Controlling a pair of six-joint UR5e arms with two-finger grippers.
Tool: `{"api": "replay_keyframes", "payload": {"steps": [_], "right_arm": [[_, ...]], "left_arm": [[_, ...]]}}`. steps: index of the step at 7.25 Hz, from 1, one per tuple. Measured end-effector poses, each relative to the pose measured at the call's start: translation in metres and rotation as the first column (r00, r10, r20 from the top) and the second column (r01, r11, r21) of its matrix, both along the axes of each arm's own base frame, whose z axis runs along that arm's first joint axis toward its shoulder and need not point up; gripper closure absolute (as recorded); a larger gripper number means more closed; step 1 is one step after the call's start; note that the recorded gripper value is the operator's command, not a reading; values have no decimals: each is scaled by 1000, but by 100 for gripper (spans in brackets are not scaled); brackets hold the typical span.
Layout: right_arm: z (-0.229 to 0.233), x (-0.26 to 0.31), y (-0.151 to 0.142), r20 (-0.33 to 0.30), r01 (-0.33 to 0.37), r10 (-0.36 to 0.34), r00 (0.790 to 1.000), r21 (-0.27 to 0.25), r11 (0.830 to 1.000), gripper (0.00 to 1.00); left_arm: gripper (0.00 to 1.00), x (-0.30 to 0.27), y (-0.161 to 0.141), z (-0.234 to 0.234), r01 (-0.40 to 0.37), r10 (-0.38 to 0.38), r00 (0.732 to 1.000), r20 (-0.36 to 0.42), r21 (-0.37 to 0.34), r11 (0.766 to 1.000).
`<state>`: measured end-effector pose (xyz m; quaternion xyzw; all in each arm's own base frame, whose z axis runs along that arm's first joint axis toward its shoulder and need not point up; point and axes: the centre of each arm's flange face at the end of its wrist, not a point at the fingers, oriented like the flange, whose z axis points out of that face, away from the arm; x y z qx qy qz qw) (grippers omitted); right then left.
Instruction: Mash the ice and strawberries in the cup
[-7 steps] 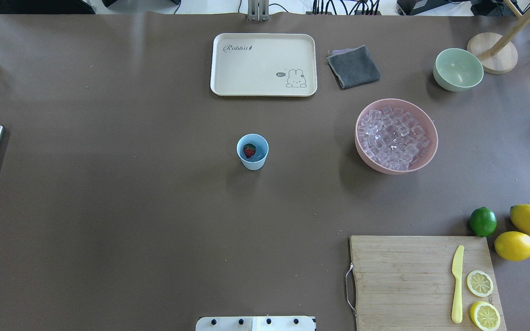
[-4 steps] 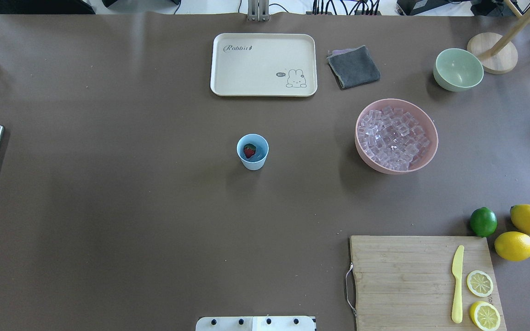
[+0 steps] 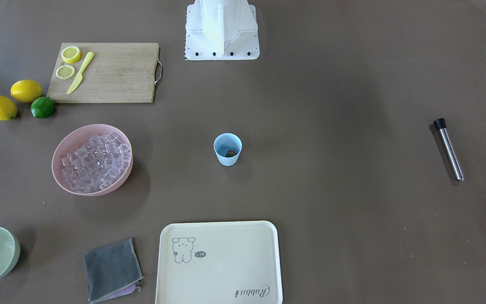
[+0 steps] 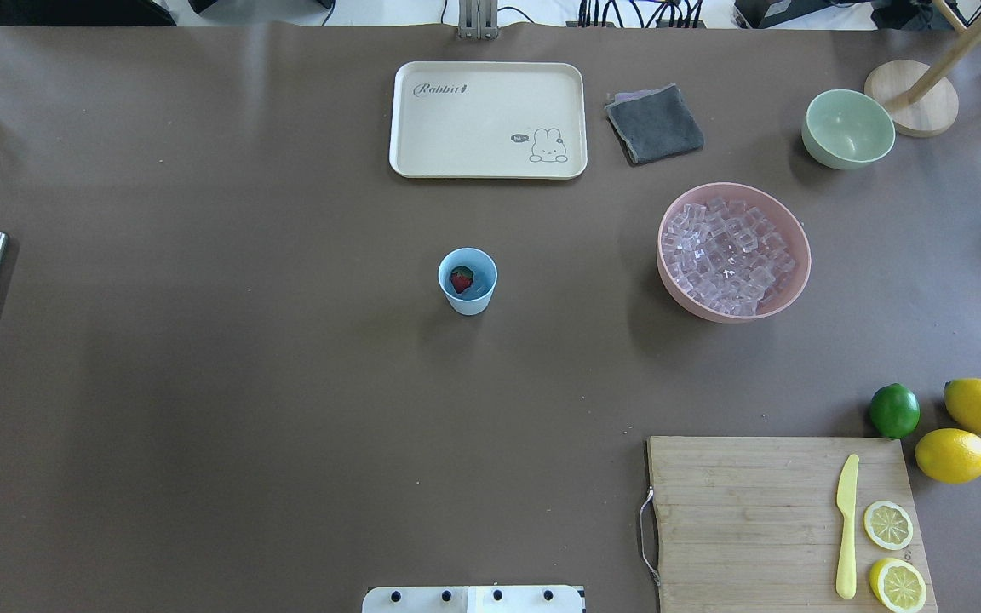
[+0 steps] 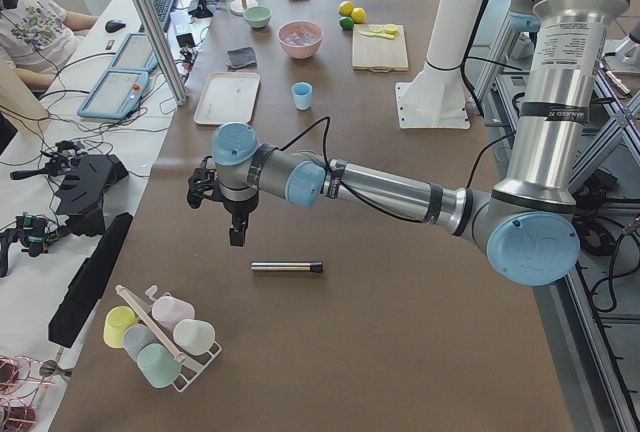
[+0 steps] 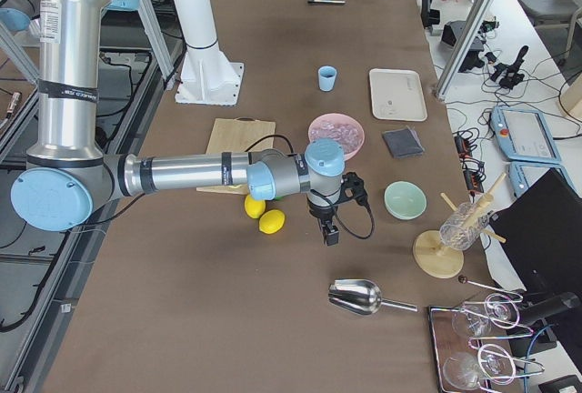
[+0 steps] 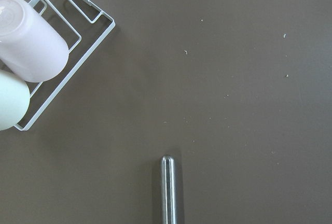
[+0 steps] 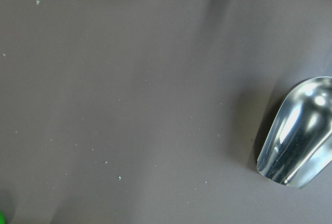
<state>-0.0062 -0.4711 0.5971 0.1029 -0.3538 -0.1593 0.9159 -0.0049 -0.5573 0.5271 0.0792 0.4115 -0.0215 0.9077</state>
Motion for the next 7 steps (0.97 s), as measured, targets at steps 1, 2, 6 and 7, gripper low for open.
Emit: {"api": "replay_keyframes", "payload": {"steps": [1,2,6,7], "right_arm": [[-3,3,-2,6,-7,7,1000,0,1000,1],[-5,7,-1,9,-14,14,1000,-1,1000,1],[-6,9,2,12,-20,20,1000,0,1000,1],[-6,9,2,15,-19,19,1000,-3,1000,1]], "left_arm": [[1,0,1,1,1,-1,1000,0,-3,1000],[1,-1,2,4,3,-3,1000,3,-13,1000],[1,-2,9,32,3,-2,1000,9,-69,998],[1,-2,9,33,2,-2,1000,9,-70,998]]}}
